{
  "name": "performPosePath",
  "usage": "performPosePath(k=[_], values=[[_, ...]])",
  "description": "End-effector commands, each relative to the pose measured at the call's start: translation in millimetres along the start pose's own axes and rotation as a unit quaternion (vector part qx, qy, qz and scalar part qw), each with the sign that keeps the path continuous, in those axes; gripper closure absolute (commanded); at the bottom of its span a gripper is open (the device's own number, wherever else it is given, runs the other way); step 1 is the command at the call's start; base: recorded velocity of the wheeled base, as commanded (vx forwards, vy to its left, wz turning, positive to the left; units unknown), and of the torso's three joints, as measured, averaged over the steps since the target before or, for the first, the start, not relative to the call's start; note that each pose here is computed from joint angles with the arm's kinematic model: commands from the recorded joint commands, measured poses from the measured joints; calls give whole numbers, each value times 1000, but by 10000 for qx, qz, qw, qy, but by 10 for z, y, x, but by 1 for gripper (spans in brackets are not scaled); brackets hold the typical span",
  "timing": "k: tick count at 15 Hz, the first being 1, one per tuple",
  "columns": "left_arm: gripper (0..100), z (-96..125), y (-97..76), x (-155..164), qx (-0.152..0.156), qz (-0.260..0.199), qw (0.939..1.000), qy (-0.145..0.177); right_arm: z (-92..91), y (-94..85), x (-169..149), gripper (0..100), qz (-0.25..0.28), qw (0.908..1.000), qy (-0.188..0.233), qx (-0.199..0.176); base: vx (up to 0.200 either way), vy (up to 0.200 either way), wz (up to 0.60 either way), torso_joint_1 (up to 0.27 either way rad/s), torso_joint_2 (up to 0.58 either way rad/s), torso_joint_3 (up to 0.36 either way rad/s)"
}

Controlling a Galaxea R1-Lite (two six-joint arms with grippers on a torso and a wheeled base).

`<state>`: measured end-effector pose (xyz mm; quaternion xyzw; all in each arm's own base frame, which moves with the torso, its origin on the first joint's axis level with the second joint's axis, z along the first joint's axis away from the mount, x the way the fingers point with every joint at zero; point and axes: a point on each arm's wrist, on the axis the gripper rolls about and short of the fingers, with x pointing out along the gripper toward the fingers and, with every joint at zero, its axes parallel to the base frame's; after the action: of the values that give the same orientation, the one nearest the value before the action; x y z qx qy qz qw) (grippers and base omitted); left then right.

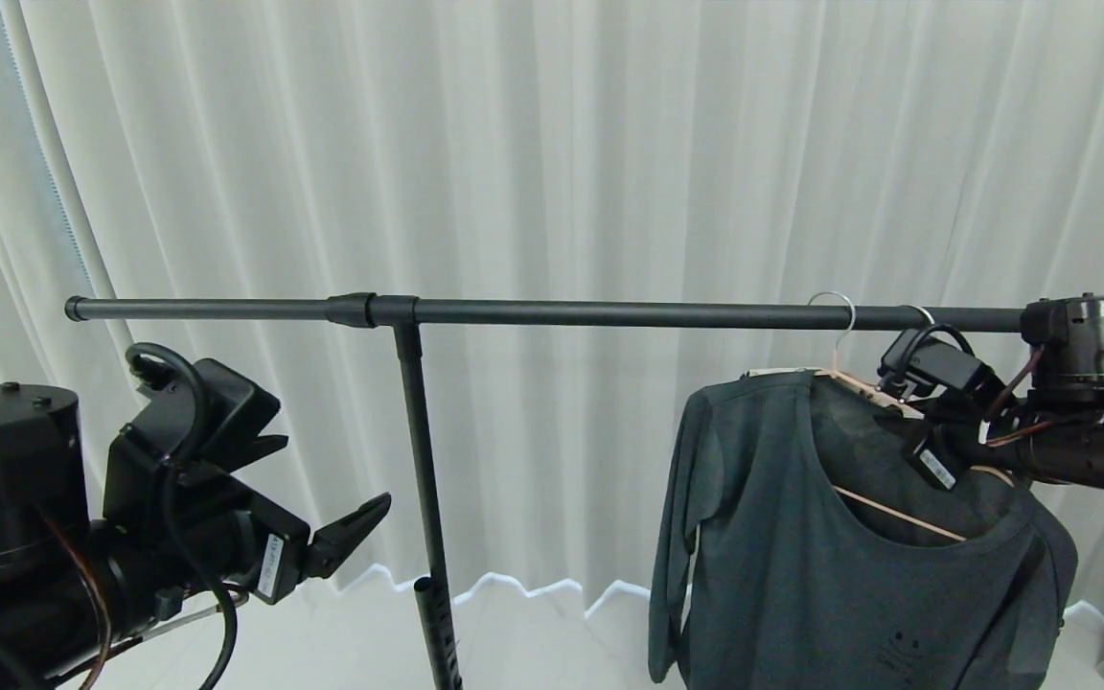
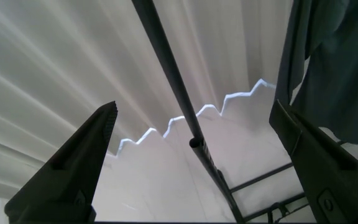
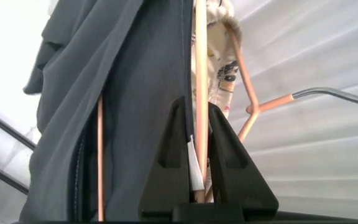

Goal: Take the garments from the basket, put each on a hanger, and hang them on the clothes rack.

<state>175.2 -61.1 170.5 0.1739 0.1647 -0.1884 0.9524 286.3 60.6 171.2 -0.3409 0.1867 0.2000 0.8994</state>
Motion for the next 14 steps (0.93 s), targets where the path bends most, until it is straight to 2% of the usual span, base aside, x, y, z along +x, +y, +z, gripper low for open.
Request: performPosePath(k=[1, 2, 5, 8, 10, 14], values=[[0, 4, 5, -13, -7, 19, 10000, -23, 17, -6, -33, 100, -84, 10000, -1, -11, 0, 0, 0, 0, 0, 0], [0, 9, 9, -27, -10, 35, 10000, -50, 28, -10, -51, 0, -134, 9999, 0, 7, 0, 0, 0, 0, 0, 0], [0, 12, 22, -41, -21, 71, 9999, -71, 120, -5, -171, 0, -194, 9993, -216, 238, 0, 0, 0, 0, 0, 0], [0, -13, 103, -43, -99, 290, 9995, -4, 256, -51, -478, 0, -410, 9950, -635, 659, 0, 0, 0, 0, 0, 0], [0, -27, 156, -47, -145, 466, 9988, 43, 324, -97, -674, 0, -534, 9900, -936, 912, 0, 0, 0, 0, 0, 0], [0, -47, 220, -57, -214, 800, 9965, 141, 438, -89, -950, 0, -290, 9764, -1569, 1457, 0, 0, 0, 0, 0, 0]])
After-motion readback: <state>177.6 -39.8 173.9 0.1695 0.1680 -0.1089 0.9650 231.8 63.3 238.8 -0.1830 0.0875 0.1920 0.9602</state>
